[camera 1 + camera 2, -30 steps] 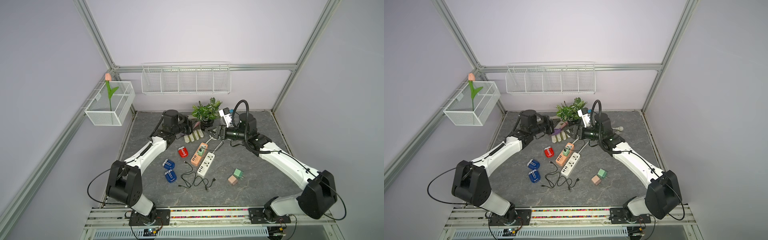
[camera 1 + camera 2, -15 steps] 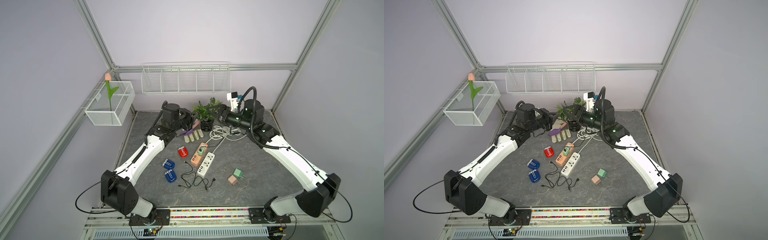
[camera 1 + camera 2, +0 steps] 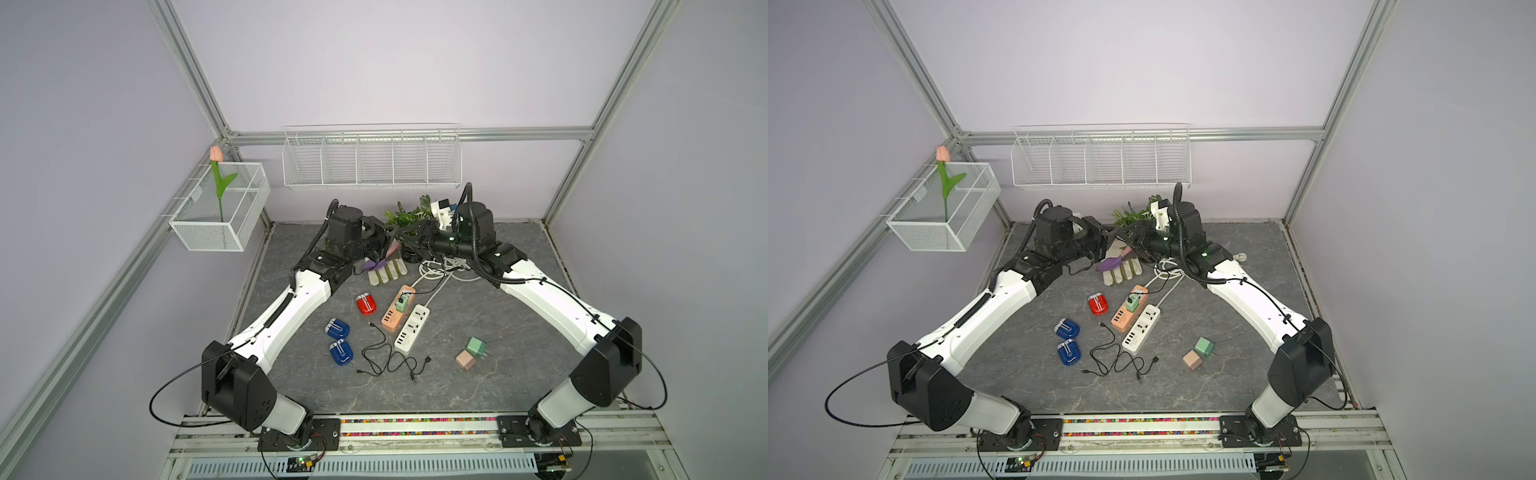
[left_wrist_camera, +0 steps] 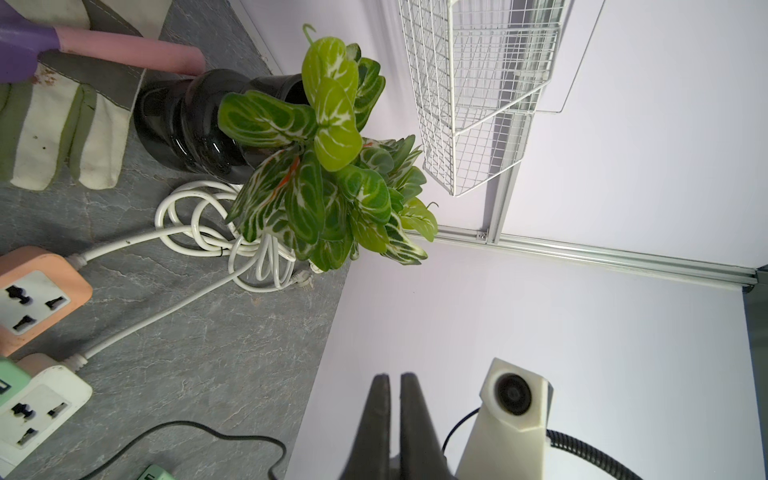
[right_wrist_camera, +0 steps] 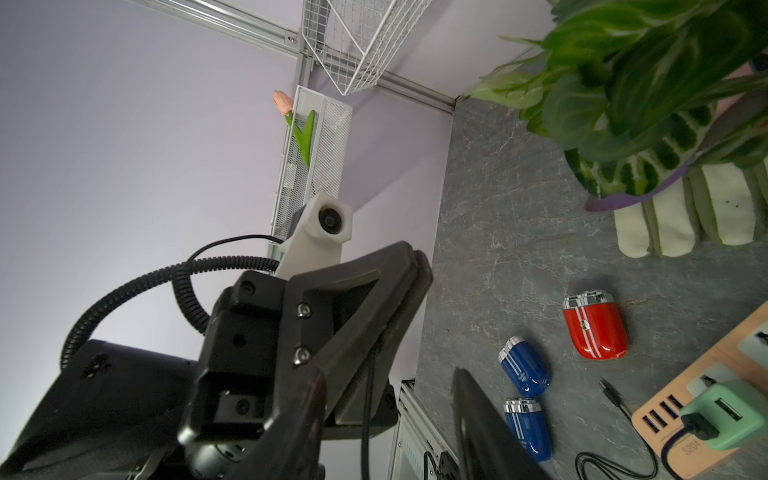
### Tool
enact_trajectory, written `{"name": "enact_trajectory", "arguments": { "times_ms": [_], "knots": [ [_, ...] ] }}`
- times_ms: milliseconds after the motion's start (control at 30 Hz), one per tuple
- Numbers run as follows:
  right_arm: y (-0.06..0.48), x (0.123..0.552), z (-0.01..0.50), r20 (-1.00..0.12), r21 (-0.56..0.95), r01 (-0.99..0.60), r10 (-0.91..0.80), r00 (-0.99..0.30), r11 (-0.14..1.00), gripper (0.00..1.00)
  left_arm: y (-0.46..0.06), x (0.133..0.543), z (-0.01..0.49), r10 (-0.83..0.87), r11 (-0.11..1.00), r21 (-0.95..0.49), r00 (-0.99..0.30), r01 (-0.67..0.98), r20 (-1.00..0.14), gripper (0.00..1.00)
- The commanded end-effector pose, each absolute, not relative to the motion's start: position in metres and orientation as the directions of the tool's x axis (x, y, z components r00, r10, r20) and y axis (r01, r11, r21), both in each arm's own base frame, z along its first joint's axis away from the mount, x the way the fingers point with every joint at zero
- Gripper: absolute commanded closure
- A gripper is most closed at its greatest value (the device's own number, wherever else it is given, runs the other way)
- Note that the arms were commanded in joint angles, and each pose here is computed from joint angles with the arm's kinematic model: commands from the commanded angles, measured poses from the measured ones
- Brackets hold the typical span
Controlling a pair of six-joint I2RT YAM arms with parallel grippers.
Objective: Charge the electric shaver
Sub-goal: Pick up the charging cable from the center of the board.
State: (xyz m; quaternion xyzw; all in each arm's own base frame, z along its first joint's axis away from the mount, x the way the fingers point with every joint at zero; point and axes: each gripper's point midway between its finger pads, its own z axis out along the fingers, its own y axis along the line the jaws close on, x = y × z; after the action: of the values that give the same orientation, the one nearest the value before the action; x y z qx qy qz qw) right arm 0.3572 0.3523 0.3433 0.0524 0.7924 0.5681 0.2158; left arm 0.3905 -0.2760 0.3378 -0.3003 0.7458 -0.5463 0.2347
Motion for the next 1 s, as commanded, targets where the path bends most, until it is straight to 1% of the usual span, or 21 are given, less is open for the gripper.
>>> {"name": "enact_trajectory", "arguments": {
  "times_ms": [0, 200, 333, 500, 733, 867, 933, 967],
  "knots": [
    [0.356, 0.346, 0.355, -0.252, 0.94, -0.156, 0.309, -0.917, 0.303, 0.55, -0.276, 0.387, 0.353, -0.699, 0.22, -0.964, -0.713, -0.149, -0.049, 1.0],
    [0.361, 0.349, 0.351, -0.219, 0.949, -0.13, 0.306, -0.927, 0.288, 0.66, -0.278, 0.387, 0.351, -0.692, 0.221, -0.964, -0.72, -0.151, -0.046, 1.0],
    [0.363, 0.352, 0.348, -0.201, 0.954, -0.114, 0.313, -0.928, 0.277, 0.76, -0.28, 0.385, 0.348, -0.688, 0.223, -0.963, -0.725, -0.152, -0.045, 1.0],
    [0.365, 0.354, 0.349, -0.188, 0.959, -0.103, 0.32, -0.929, 0.263, 0.92, -0.28, 0.383, 0.345, -0.683, 0.226, -0.962, -0.73, -0.156, -0.043, 1.0],
    [0.35, 0.356, 0.344, -0.188, 0.958, -0.103, 0.311, -0.932, 0.269, 0.93, -0.278, 0.38, 0.342, -0.671, 0.227, -0.962, -0.74, -0.149, -0.044, 1.0],
    [0.347, 0.346, 0.341, -0.211, 0.955, -0.153, 0.22, -0.953, 0.254, 0.93, -0.272, 0.381, 0.335, -0.637, 0.22, -0.96, -0.771, -0.171, -0.009, 0.72],
    [0.348, 0.339, 0.34, -0.216, 0.956, -0.173, 0.168, -0.962, 0.236, 0.93, -0.27, 0.382, 0.333, -0.615, 0.219, -0.96, -0.788, -0.176, 0.004, 0.65],
    [0.349, 0.336, 0.338, -0.211, 0.957, -0.175, 0.147, -0.966, 0.23, 0.93, -0.269, 0.382, 0.331, -0.604, 0.22, -0.959, -0.797, -0.18, 0.011, 0.64]
  ]
}}
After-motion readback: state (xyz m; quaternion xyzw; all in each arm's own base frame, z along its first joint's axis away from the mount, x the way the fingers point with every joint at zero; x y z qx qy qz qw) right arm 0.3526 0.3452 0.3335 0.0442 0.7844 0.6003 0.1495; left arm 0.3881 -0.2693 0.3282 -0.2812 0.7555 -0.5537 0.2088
